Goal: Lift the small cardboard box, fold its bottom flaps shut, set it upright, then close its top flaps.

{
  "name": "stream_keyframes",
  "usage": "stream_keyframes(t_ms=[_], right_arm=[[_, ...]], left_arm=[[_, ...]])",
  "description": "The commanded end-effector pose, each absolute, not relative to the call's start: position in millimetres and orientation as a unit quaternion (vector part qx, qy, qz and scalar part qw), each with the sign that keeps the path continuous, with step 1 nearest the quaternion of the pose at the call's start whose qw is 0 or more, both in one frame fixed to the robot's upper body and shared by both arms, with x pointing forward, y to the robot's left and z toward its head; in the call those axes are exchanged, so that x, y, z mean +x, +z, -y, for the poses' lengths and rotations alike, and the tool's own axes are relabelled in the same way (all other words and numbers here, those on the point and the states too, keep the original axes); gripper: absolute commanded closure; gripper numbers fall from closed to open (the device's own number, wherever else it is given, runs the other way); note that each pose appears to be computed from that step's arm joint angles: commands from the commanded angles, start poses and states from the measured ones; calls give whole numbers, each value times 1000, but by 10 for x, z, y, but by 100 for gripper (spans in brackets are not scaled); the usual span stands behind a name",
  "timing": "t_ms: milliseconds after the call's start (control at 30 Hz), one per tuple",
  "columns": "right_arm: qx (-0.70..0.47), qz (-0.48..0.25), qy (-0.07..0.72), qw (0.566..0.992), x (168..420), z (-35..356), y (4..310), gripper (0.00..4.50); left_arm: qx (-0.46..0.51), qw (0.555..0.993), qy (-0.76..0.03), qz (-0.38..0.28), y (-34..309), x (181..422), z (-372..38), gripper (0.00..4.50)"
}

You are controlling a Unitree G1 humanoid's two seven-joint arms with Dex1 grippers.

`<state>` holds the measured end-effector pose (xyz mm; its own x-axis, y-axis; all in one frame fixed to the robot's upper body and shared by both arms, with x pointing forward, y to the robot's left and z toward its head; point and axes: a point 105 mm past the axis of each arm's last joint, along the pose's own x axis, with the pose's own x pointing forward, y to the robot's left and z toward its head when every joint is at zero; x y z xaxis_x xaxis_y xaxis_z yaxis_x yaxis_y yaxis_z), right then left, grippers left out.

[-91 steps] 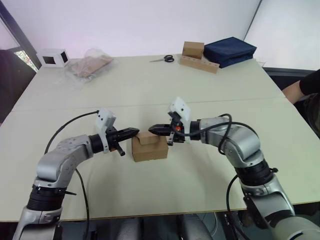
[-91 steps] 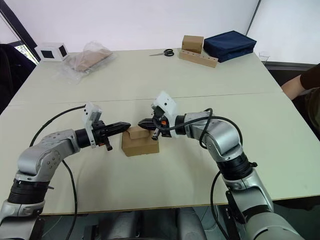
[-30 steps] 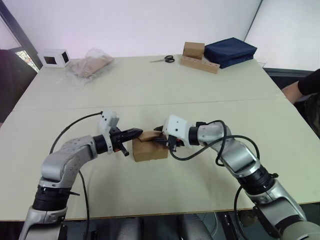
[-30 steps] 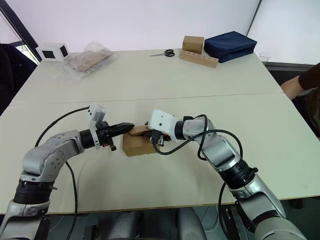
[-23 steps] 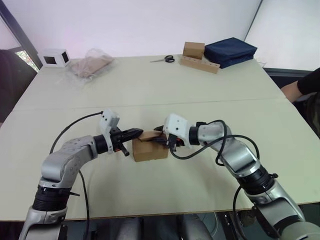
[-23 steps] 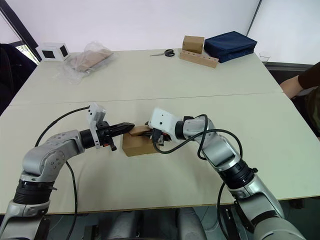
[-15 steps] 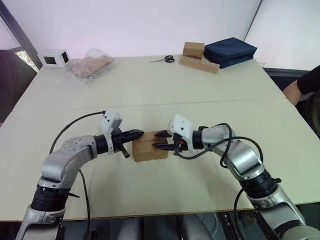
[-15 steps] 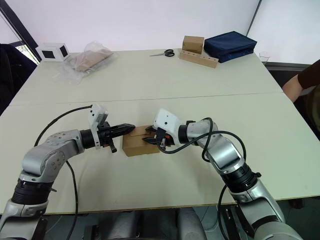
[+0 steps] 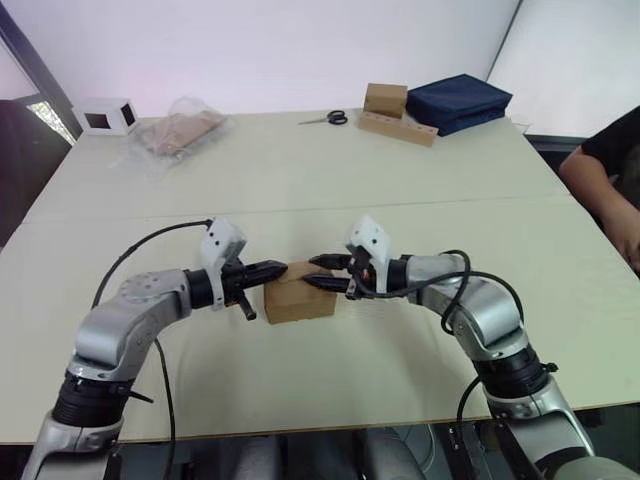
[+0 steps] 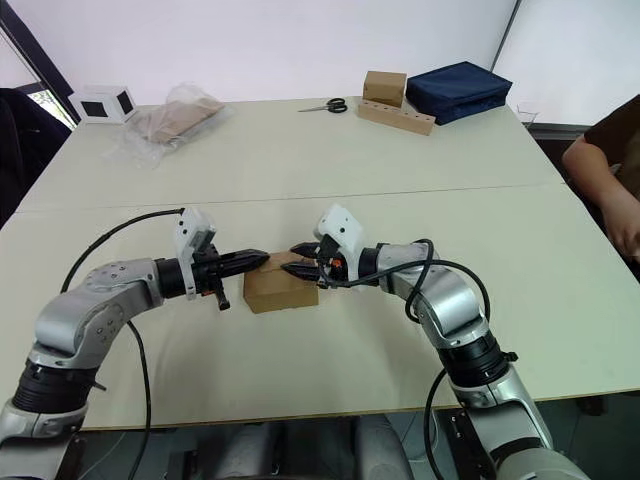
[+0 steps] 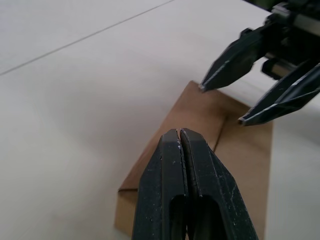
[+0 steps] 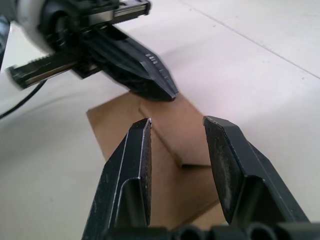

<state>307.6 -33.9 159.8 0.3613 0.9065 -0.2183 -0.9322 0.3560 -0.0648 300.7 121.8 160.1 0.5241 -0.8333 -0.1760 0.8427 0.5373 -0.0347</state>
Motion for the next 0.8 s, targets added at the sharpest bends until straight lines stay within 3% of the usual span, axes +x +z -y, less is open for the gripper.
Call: stream_keyframes(t_ms=[33,333,467,800], right_arm=[[-87,-46,566,818,3043,308,1729,285],[-110,-75,575,807,2990,291,1578,285],[-151,-110,556,810,3044,314,1411,285],[-166,-117,546,812,3081,312,1386,285]], left_arm=[[55,873,-480,-71,1714,2940,-1251,450],[85,866,-483,-102,1508,2898,-1217,450],[113,853,-487,-150,1275,2852,-1247,450],[120,856,-484,-137,1253,2891,-1237,450]])
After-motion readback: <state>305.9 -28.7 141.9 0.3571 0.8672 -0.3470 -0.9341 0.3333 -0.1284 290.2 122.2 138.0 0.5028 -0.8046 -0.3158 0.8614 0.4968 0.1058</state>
